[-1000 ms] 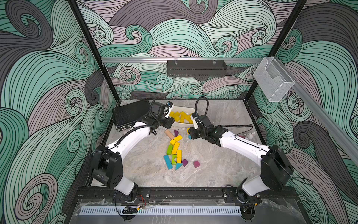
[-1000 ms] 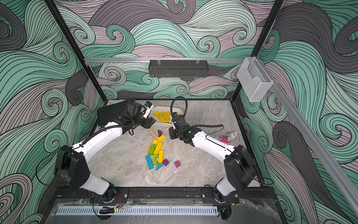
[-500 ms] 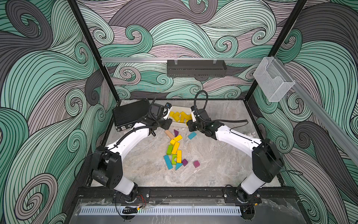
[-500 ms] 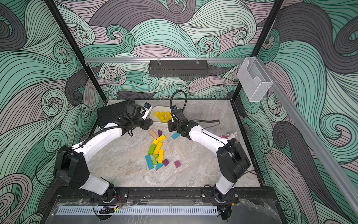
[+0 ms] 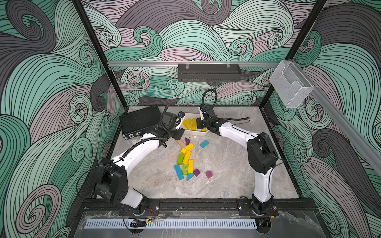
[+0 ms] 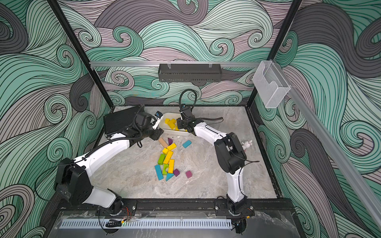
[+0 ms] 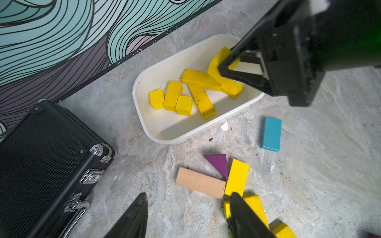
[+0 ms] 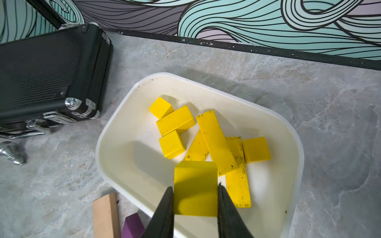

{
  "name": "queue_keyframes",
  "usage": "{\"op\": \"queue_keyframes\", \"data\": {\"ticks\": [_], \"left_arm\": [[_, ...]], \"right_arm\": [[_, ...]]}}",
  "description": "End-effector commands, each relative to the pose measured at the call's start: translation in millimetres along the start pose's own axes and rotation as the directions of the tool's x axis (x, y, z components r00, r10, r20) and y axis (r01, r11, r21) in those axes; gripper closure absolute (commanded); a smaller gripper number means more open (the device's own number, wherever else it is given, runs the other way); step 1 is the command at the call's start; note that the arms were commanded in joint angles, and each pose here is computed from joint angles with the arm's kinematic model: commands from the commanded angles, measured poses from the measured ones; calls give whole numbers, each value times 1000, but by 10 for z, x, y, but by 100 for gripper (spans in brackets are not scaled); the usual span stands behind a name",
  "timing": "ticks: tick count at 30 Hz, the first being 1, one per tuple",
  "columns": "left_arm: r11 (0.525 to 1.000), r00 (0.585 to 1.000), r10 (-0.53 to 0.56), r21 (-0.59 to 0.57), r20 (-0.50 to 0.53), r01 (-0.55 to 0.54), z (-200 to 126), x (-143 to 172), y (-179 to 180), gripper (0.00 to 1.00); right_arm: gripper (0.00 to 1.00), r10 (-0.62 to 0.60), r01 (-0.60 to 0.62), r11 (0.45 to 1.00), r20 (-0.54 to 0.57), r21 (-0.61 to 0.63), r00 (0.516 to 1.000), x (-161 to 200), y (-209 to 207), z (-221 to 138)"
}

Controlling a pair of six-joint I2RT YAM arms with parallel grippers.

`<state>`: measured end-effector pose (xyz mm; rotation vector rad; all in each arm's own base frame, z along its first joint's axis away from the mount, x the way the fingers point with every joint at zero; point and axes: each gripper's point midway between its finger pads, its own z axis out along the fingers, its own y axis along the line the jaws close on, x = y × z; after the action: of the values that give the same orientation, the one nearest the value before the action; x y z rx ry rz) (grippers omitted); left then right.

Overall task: Pick out the yellow building blocks
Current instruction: Place the building block in the storage box.

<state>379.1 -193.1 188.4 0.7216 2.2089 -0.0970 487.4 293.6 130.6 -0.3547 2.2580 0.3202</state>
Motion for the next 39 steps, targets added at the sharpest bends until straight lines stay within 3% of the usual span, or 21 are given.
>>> {"op": "queue_keyframes", "data": {"ticks": [1, 12, 23, 39], "left_arm": [[999, 999, 27, -22, 32, -26, -55, -73, -3, 37], [1000, 1000, 16, 2, 21, -16, 254, -68, -21, 36], [1000, 999, 25, 2, -34, -25, 319, 20, -7, 36], [993, 993, -112, 26, -28, 112, 403, 45, 83, 35]], "right_arm": [[71, -12, 12, 1000, 9, 9, 1000, -84, -28, 69], [71, -17, 17, 1000, -13, 6, 1000, -38, -84, 384], [69, -9, 8, 1000, -56, -17, 998, 103, -146, 544], [65, -6, 3, 999, -75, -37, 997, 169, -168, 531]]}}
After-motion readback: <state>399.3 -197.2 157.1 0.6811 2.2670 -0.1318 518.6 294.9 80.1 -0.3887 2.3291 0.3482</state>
